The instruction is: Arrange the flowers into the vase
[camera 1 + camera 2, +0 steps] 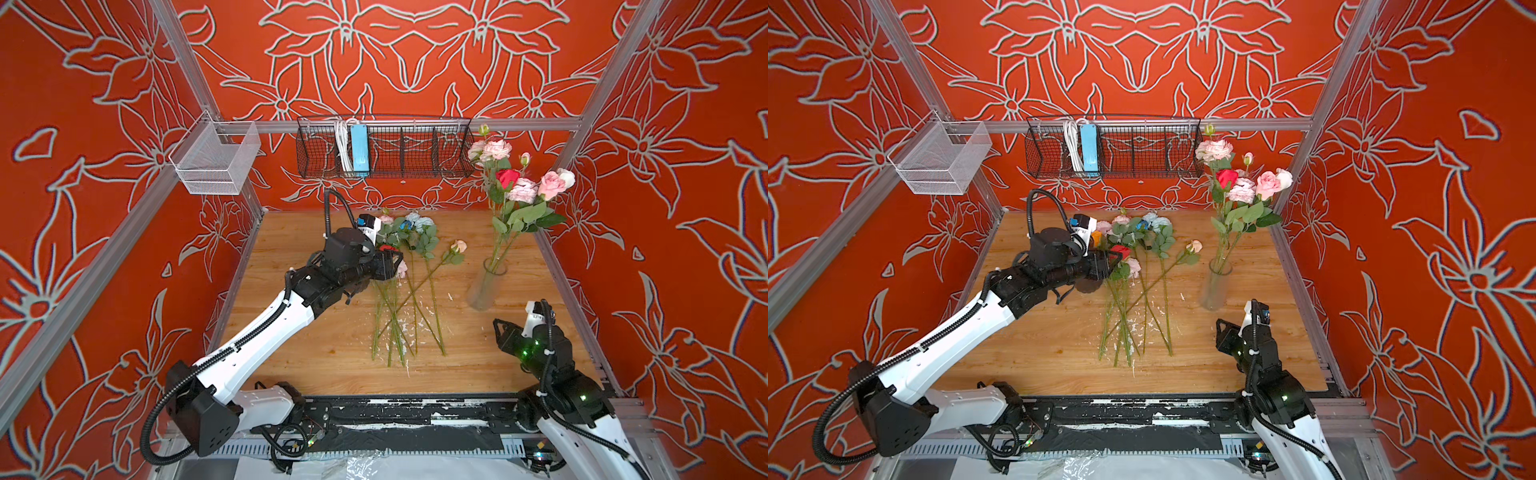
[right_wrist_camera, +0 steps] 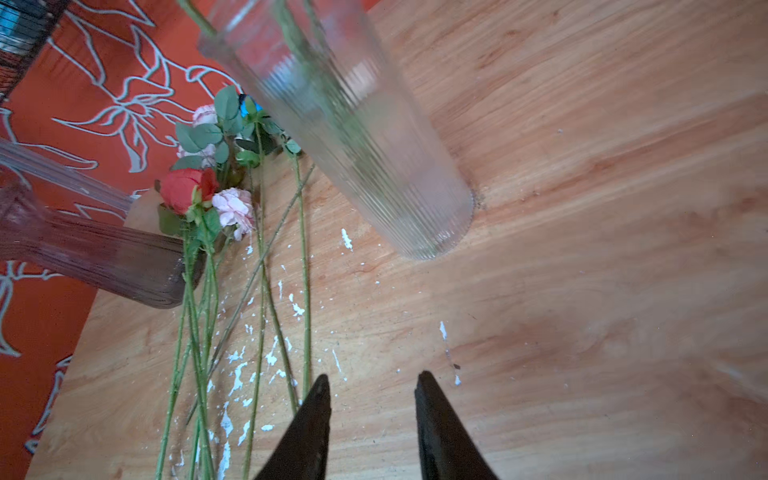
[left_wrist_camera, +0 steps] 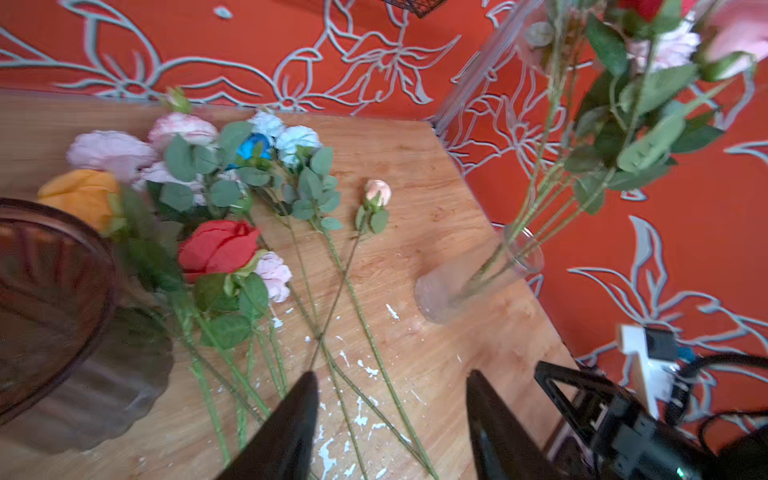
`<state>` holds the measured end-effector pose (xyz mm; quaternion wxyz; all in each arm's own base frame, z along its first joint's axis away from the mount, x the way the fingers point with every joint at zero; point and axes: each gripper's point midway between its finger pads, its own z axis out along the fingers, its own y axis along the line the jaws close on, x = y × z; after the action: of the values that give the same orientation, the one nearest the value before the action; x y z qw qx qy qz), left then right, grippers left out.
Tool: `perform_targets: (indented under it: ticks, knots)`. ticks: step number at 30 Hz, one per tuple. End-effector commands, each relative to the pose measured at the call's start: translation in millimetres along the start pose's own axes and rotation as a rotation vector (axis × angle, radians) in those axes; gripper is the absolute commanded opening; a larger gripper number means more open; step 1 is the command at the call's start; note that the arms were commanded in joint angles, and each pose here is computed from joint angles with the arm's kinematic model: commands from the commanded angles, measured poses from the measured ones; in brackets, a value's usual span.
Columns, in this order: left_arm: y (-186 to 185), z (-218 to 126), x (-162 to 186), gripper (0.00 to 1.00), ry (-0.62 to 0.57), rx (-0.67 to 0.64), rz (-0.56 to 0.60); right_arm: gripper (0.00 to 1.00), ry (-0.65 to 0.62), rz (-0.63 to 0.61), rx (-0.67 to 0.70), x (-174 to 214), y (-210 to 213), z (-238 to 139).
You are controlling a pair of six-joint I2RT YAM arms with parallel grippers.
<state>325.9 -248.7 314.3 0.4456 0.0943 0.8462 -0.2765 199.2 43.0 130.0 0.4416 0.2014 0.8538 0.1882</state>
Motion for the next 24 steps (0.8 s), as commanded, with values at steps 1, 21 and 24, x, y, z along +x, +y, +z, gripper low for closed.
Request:
perform_targets:
  ticks: [1, 21, 24]
  knots:
    - [12, 1, 13, 0.42, 0.091, -0.246, 0.188, 0.36, 0.073, 0.014, 0.109, 20, -24, 8]
    - [15, 191, 132, 0.68, 0.654, -0.407, 0.613, 0.47, 0.103, -0.008, -0.005, 33, -12, 5]
    - [28, 212, 144, 0.65, 0.684, -0.378, 0.576, 0.47, 0.103, -0.013, -0.012, 33, -11, 5]
